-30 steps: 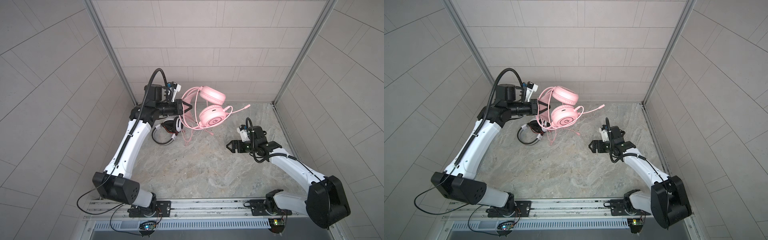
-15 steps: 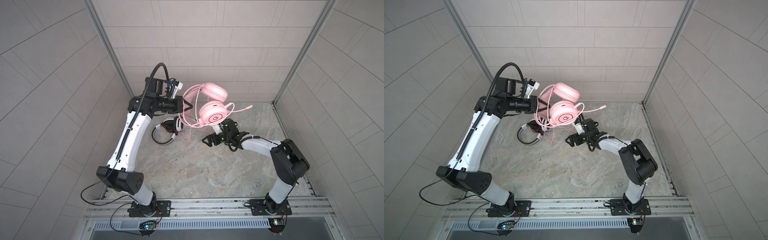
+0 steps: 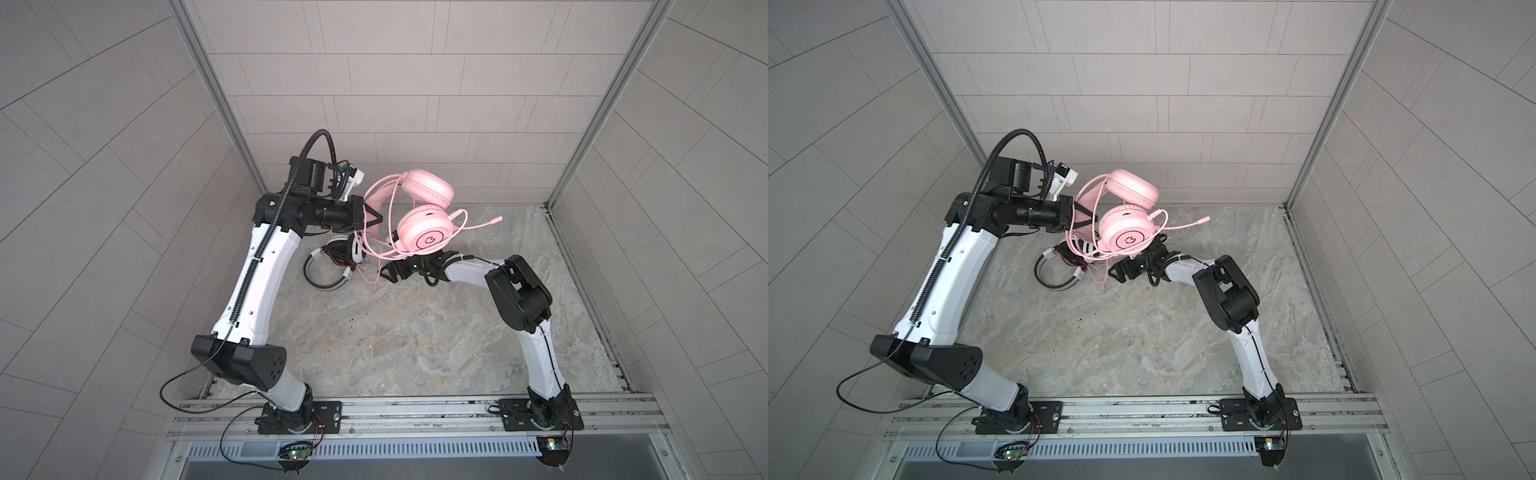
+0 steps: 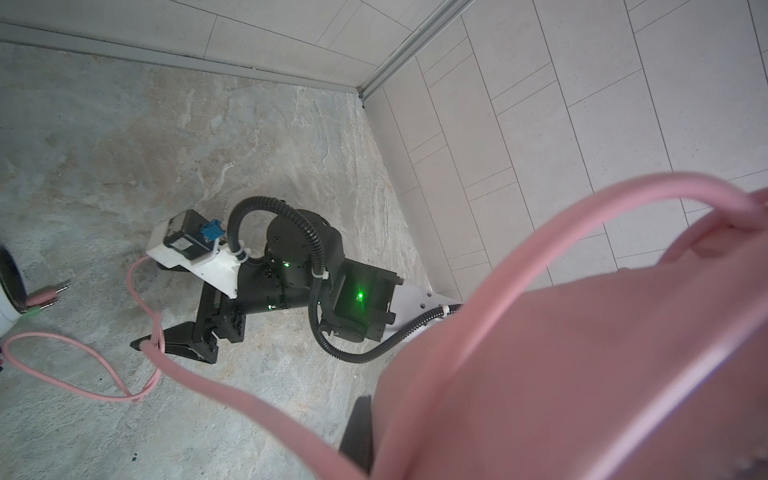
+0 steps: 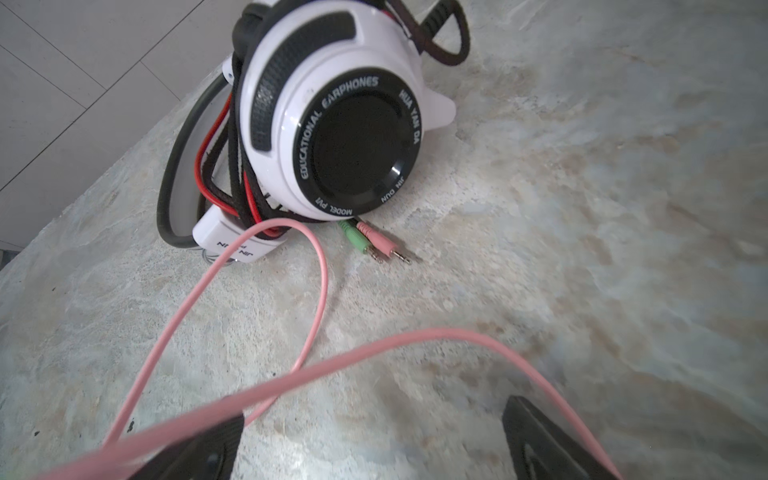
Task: Wrap the headphones
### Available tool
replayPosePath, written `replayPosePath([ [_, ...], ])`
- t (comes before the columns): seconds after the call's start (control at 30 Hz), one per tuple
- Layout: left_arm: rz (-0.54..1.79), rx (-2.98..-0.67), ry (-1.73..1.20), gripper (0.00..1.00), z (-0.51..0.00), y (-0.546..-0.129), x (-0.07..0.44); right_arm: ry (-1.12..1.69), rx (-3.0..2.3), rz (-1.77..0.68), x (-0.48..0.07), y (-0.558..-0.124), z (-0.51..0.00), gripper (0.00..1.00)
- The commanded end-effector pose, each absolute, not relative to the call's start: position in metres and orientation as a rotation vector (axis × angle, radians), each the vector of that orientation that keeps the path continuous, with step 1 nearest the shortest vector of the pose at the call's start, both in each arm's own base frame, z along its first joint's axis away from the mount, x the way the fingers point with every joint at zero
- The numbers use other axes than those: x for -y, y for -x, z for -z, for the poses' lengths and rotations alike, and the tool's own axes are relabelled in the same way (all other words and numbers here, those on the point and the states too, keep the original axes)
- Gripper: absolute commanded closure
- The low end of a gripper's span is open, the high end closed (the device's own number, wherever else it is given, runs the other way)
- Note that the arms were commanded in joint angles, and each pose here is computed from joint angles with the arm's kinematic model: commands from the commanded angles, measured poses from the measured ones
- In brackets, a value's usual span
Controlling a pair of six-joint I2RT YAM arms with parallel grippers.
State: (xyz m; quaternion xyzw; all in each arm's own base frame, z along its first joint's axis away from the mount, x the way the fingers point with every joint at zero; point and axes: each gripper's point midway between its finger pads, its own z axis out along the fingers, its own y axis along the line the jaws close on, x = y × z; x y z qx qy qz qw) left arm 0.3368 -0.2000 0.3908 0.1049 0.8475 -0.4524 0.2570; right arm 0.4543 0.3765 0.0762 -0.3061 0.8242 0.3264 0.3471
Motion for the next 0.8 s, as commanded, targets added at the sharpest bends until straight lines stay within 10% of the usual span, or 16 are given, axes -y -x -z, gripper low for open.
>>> replayPosePath([
  [0.0, 1.286, -2.230, -0.325, 1.00, -0.414, -0.321, 0.201, 0.847, -2.092, -0.881, -0.394, -0.458, -0.087, 0.01],
  [0.27, 1.300, -2.226, -0.321, 1.00, -0.414, -0.322, 0.203, 0.736, -2.091, -0.960, -0.415, -0.488, -0.076, 0.15],
  [0.43, 1.300, -2.226, -0.318, 1.00, -0.414, -0.322, 0.202, 0.712, -2.081, -1.000, -0.423, -0.496, -0.086, 0.76],
  [0.53, 1.288, -2.222, -0.307, 1.00, -0.415, -0.324, 0.197, 0.681, -2.078, -0.978, -0.412, -0.494, -0.093, 0.95],
  [0.77, 1.058, -2.325, -0.292, 1.00, -0.391, -0.330, 0.167, 0.338, -2.091, -0.838, -0.293, -0.491, -0.118, 1.00],
])
